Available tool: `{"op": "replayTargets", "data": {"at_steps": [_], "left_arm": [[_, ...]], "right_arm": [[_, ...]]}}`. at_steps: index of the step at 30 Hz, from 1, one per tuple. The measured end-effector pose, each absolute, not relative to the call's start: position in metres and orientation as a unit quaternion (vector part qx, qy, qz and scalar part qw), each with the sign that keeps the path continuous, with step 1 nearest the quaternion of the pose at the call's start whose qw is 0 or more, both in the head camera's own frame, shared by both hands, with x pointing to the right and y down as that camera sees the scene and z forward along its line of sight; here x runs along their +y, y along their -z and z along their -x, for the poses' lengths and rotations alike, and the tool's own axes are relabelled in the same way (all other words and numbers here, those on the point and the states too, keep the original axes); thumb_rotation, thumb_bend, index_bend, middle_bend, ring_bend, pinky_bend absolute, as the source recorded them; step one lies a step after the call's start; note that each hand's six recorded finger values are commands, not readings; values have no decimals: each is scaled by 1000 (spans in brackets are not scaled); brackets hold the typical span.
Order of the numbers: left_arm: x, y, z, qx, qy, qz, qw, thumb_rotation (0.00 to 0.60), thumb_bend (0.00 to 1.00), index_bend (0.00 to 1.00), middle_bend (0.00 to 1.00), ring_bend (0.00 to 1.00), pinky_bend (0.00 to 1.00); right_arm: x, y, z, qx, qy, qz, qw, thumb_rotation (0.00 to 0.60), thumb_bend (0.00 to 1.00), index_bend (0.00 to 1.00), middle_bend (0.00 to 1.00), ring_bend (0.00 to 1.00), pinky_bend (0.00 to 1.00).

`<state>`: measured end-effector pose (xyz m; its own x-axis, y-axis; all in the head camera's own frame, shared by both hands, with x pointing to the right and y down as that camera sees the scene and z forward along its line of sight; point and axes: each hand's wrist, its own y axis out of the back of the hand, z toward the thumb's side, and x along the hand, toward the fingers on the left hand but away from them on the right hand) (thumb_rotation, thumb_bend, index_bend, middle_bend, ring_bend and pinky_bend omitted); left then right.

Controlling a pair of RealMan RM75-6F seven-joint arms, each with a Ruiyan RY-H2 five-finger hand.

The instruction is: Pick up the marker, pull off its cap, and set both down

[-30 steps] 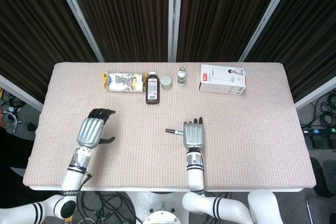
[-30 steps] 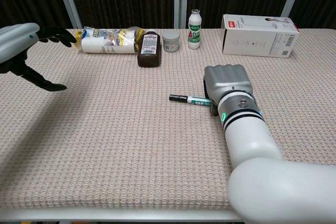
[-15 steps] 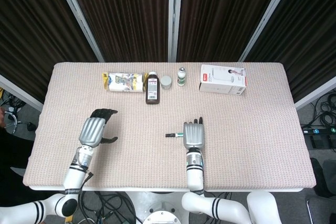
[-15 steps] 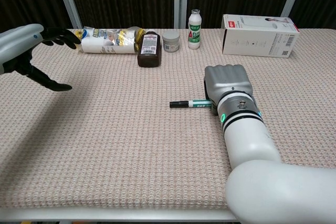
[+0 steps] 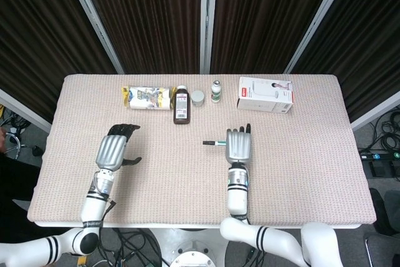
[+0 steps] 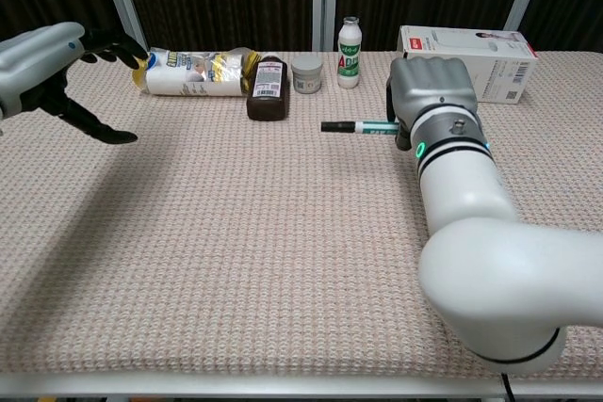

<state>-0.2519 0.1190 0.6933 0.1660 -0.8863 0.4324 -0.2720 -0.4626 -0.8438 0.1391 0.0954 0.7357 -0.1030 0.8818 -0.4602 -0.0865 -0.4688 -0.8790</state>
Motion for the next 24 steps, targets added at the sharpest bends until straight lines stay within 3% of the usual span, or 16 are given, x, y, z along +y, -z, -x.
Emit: {"op": "replayTargets", "data": {"at_steps": [12, 24], "left_arm": [[102, -694, 220, 446, 498, 664, 334, 600, 133, 236, 250, 179, 211], [84, -694, 179, 463, 492, 652, 343, 600, 164, 277, 298, 248, 277]], "right_arm": [[56, -711, -121, -394, -601, 577, 389, 600, 260, 650, 590, 317, 175], [40, -712, -92, -396, -563, 610, 393, 600, 260, 650, 590, 317, 176]]}}
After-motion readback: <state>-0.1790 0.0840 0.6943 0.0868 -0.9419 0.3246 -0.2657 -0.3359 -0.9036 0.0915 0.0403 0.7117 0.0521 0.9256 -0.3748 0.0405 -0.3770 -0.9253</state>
